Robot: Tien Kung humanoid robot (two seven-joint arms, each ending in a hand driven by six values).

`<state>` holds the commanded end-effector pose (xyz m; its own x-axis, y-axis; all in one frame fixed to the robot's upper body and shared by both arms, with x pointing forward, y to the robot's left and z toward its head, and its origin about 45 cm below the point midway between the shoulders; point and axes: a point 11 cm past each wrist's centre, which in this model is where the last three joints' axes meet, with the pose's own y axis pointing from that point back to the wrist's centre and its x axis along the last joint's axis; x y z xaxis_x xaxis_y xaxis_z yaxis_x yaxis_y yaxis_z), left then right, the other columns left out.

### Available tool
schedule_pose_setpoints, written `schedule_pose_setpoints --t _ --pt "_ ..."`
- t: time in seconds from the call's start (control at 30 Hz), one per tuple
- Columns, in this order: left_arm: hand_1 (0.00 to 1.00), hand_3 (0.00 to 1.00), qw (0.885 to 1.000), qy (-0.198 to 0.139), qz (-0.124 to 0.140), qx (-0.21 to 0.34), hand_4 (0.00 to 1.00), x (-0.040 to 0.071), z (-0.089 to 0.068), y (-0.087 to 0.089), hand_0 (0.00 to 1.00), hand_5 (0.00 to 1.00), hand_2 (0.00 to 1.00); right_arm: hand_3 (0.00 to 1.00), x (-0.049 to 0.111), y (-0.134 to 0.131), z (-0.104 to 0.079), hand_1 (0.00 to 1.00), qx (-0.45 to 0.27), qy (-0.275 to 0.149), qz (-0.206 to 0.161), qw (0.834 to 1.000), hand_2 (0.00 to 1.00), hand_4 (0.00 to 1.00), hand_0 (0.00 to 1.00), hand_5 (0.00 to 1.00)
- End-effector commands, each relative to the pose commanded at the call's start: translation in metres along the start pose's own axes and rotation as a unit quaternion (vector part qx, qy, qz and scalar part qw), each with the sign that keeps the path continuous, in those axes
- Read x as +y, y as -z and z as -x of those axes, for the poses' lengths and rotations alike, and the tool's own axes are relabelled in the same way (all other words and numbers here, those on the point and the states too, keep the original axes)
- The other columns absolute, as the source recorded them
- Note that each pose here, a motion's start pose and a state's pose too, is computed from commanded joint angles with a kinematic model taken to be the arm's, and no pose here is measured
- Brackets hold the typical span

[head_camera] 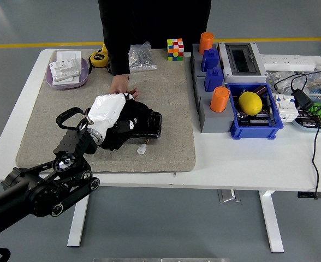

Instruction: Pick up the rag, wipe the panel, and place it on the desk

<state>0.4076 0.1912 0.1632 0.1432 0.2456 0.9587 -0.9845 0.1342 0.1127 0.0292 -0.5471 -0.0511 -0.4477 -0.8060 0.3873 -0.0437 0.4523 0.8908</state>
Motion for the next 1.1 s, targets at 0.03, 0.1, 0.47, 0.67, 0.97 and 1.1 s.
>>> schedule_pose_setpoints --t 0.03,0.1,0.47,0.67,0.97,1.1 --pt "0.119 0.326 1.000 0.000 -0.002 -0.001 0.025 0.000 0.000 0.001 0.239 0.002 0.440 0.615 0.000 0.000 0.000 0.445 0.000 0.000 0.000 1.000 0.636 0.998 0.693 0.698" --pt "0.119 0.326 1.000 -0.001 -0.005 -0.002 0.025 0.000 -0.001 0.005 0.239 0.002 0.440 0.615 0.000 -0.001 -0.001 0.445 0.000 0.000 0.001 1.000 0.636 0.998 0.693 0.698" --pt "0.119 0.327 1.000 -0.010 -0.028 -0.010 0.027 -0.001 -0.007 0.026 0.234 0.002 0.439 0.616 0.000 -0.001 -0.001 0.445 -0.002 -0.001 0.001 1.000 0.636 0.998 0.694 0.699" --pt "0.119 0.327 0.999 -0.015 -0.043 -0.014 0.029 0.000 -0.011 0.040 0.224 0.002 0.439 0.616 0.000 -0.001 -0.001 0.445 -0.003 -0.001 0.001 1.000 0.636 0.998 0.694 0.700" --pt "0.118 0.326 0.998 -0.027 -0.060 -0.022 0.028 0.000 -0.022 0.057 0.224 0.002 0.438 0.617 0.000 -0.001 -0.002 0.445 -0.003 -0.002 0.001 1.000 0.636 0.998 0.694 0.701" --pt "0.118 0.326 0.997 -0.031 -0.066 -0.023 0.028 0.000 -0.026 0.063 0.224 0.002 0.438 0.617 0.000 -0.001 -0.001 0.445 -0.004 -0.001 0.000 1.000 0.636 0.998 0.694 0.701"
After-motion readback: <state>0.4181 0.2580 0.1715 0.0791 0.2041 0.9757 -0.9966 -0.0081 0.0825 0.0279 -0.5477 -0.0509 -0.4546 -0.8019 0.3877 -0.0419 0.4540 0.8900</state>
